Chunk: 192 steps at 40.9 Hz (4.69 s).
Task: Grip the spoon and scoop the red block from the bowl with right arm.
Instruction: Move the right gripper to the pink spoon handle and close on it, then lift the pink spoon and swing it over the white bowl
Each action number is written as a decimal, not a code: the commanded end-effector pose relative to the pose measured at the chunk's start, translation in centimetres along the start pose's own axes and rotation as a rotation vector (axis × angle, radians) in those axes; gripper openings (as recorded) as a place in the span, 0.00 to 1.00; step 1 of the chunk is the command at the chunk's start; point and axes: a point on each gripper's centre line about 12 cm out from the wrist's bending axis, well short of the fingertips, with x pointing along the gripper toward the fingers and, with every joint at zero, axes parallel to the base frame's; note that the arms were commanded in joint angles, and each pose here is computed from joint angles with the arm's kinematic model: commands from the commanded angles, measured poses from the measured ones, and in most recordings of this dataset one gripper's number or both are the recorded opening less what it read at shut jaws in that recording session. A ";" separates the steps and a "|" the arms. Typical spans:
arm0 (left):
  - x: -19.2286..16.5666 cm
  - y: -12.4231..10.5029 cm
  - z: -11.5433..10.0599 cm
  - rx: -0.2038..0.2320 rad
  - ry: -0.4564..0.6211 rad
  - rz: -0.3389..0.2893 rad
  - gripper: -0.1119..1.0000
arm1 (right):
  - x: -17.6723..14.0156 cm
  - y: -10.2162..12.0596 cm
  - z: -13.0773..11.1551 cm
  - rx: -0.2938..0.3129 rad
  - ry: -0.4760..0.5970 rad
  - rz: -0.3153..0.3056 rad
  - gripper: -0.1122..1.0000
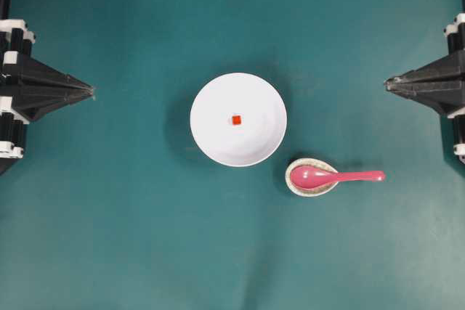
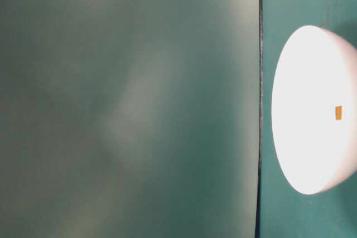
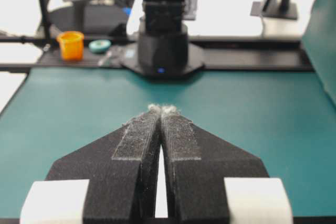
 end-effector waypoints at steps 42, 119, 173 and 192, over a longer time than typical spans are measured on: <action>-0.3 0.0 1.0 0.003 0.051 -0.002 0.10 | -3.0 4.1 -17.0 0.316 0.404 0.073 0.52; -0.2 0.0 0.3 0.001 0.089 -0.002 0.10 | -1.5 6.3 -20.9 0.240 0.506 0.008 0.35; -0.5 0.0 0.7 -0.037 0.089 0.001 0.10 | 14.6 -4.3 -4.3 0.608 1.101 -0.097 0.31; -0.6 0.0 0.7 -0.034 0.092 0.000 0.10 | 16.7 -5.2 -8.4 0.589 1.295 -0.135 0.31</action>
